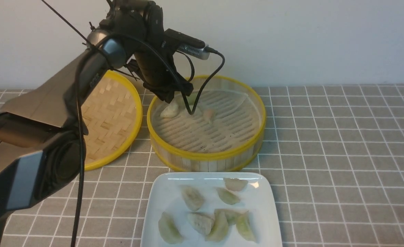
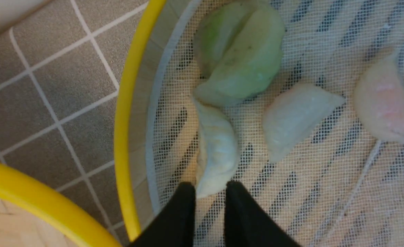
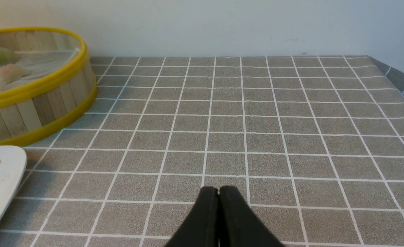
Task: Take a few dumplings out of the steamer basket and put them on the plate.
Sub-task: Use the left arm to grab a dumpling from the steamer, then use the left arm to put the dumpling into the plate
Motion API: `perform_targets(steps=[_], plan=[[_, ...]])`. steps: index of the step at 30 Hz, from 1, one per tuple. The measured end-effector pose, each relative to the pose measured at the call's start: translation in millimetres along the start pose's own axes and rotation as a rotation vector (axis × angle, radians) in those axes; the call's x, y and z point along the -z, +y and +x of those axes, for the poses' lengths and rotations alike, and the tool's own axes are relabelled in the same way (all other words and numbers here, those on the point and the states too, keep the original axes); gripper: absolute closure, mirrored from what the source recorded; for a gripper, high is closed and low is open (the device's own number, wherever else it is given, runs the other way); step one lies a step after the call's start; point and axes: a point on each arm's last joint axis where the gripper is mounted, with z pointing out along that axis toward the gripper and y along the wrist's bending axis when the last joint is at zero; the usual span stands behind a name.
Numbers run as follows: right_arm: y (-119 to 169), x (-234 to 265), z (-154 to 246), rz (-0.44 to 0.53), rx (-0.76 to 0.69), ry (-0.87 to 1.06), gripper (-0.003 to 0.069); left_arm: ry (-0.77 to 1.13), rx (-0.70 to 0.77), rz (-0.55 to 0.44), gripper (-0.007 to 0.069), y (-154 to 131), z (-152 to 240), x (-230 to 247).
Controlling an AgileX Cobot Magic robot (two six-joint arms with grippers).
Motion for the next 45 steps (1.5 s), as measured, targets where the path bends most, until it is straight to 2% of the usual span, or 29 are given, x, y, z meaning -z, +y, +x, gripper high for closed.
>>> perform_targets(steps=[5,10,18,23,25,30,34,37,39,41,45], plan=[[0.0,0.0,0.0,0.000,0.000,0.000,0.0673,0.017,0.000,0.003,0.0363,-0.4,2.4,-16.4],[0.0,0.0,0.0,0.000,0.000,0.000,0.0673,0.011,0.000,0.002,0.0312,-0.5,2.8,-29.1],[0.0,0.0,0.0,0.000,0.000,0.000,0.0673,0.011,0.002,0.007,0.0319,-1.2,4.4,-44.3],[0.0,0.0,0.0,0.000,0.000,0.000,0.0673,0.046,0.005,0.021,0.0444,-3.0,7.8,-47.2],[0.0,0.0,0.0,0.000,0.000,0.000,0.0673,0.065,0.008,0.034,0.0445,-4.1,8.9,-42.9],[0.0,0.0,0.0,0.000,0.000,0.000,0.0673,0.029,0.014,0.046,0.0445,-4.7,3.0,-18.7],[0.0,0.0,0.0,0.000,0.000,0.000,0.0673,-0.078,0.016,0.039,0.0445,-3.4,-8.0,37.7],[0.0,0.0,0.0,0.000,0.000,0.000,0.0673,-0.154,0.031,0.091,0.0445,-9.1,-10.0,82.7],[0.0,0.0,0.0,0.000,0.000,0.000,0.0673,-0.180,0.039,0.142,0.0445,-15.9,-1.4,117.8],[0.0,0.0,0.0,0.000,0.000,0.000,0.0673,-0.145,0.033,0.163,0.0445,-23.0,14.7,131.9],[0.0,0.0,0.0,0.000,0.000,0.000,0.0673,0.023,0.026,0.201,0.0445,-39.5,59.9,122.1]])
